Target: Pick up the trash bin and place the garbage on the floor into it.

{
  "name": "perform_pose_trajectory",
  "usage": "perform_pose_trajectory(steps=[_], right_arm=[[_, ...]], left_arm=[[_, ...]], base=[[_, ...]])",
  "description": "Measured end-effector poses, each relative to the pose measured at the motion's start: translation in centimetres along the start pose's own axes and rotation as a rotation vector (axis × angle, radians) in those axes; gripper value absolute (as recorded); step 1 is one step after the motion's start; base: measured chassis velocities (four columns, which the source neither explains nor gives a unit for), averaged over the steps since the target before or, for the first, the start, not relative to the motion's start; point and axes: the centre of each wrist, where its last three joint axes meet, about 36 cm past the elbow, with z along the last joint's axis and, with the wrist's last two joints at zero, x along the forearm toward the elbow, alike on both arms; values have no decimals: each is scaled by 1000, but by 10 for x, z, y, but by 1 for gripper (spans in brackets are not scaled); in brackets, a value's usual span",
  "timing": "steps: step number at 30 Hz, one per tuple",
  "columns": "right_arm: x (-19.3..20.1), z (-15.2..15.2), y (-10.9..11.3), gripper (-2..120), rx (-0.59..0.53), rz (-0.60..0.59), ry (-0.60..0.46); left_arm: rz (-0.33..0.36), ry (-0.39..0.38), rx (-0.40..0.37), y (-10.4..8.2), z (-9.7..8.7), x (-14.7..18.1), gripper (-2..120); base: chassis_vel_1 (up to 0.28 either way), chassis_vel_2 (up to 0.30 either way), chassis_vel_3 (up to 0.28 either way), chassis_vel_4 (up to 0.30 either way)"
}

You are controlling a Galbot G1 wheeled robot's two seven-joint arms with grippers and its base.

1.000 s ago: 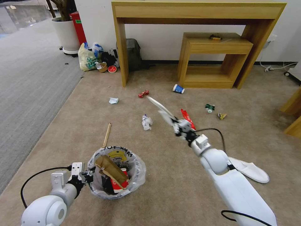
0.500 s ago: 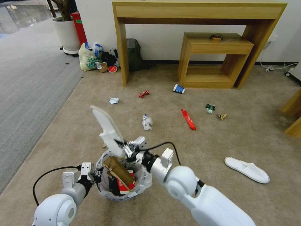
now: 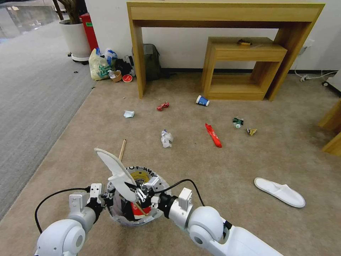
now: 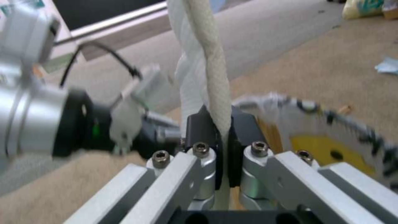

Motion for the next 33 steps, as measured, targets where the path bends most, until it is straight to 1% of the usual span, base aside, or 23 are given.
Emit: perform_pose_trajectory(steps=[1,5,7,8,9,10,12,13,17,18,20,21,22,23,24,26,28,29,30,33], right_arm=[[2,6,-2,1,7,-5,16],[4,12,-4,1,18,-7,33],[5,16,-5,3,23,-4,41],[4,18,-5,10,25,-1,46],[4,19,-5,14,26,0,47],[4,19,-5,14,26,0,47],[3,21,-4,25,31,2,46],[3,21,-4,25,31,2,46],[4,20,-4,42,42,3,41],[4,20,-4,42,42,3,41],[9,20,-5,55,50,8,43],[9,20,-5,55,50,8,43],[11,20,-7,60,54,13,43],[11,20,-7,60,54,13,43],[14,19,-9,66,61,21,41],[17,13,-14,78,74,35,27],[18,11,-15,80,78,39,22],[21,4,-19,86,88,54,5],[21,4,-19,86,88,54,5],[31,-14,-30,99,108,109,-43]], left_arm=[[2,0,0,-1,0,0,0],[4,0,1,-1,0,-1,0],[4,0,1,-1,0,-1,0],[4,0,1,-1,0,-1,0],[4,1,1,-1,0,-1,0],[4,1,1,-1,0,-1,0],[6,0,1,-1,0,-1,0],[6,0,1,-1,0,-1,0],[7,0,-1,-1,-1,0,0],[7,0,-1,-1,-1,0,0],[7,-1,0,-1,-1,0,0],[7,-1,0,-1,-1,0,0],[7,-1,0,-1,-1,0,0],[7,-1,0,-1,-1,0,0],[8,-2,1,0,-1,0,0],[7,-4,2,0,-2,0,0],[7,-5,2,0,-2,0,0],[6,-6,3,1,-2,0,0],[6,-6,3,1,-2,0,0],[3,-8,8,2,-2,0,0]], base=[[0,0,0,0],[0,0,0,0],[0,0,0,0],[0,0,0,0],[0,0,0,0],[0,0,0,0],[0,0,0,0],[0,0,0,0],[0,0,0,0],[0,0,0,0],[0,0,0,0],[0,0,0,0],[0,0,0,0],[0,0,0,0],[0,0,0,0],[0,0,0,0],[0,0,0,0],[0,0,0,0],[0,0,0,0],[0,0,0,0]])
